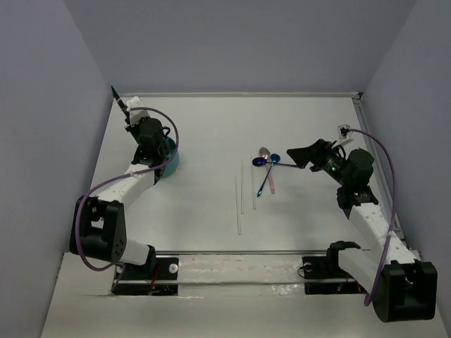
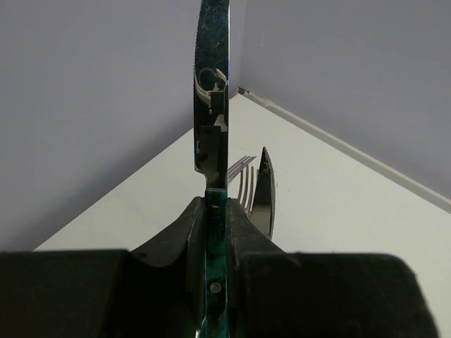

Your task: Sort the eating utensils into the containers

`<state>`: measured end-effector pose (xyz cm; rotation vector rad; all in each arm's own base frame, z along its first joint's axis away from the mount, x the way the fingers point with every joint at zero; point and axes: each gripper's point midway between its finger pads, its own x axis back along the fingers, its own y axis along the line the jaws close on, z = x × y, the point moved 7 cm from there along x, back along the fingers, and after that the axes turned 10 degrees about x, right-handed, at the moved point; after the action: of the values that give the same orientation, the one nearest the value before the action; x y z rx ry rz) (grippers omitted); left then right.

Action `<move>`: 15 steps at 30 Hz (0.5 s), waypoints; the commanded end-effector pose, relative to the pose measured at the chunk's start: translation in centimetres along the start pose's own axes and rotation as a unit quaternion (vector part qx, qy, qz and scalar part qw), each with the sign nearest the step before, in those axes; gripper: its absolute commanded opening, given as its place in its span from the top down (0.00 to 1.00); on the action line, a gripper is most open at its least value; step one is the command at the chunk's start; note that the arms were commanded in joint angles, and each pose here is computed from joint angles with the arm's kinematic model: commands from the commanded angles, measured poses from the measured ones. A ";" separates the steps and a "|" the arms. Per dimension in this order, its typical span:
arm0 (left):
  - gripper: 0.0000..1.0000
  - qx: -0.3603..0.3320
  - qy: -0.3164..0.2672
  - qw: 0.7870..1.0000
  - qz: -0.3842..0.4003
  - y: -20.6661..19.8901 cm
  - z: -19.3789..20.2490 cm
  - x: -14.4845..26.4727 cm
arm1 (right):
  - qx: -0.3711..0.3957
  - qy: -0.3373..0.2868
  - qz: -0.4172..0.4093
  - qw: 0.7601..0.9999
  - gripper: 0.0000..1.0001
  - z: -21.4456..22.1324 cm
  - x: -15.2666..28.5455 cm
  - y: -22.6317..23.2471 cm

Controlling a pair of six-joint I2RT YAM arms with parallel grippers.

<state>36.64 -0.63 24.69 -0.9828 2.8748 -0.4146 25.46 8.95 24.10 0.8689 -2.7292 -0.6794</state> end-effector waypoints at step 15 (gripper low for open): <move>1.00 0.013 -0.012 1.000 -0.011 -1.1 2.1 0.4 | 0.020 -0.020 -0.030 0.999 0.03 -0.9 0.0 0.9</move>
<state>37.38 -2.42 22.04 -0.9975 2.9119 -0.3867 25.36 9.05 24.19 0.8907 -2.7240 -0.6777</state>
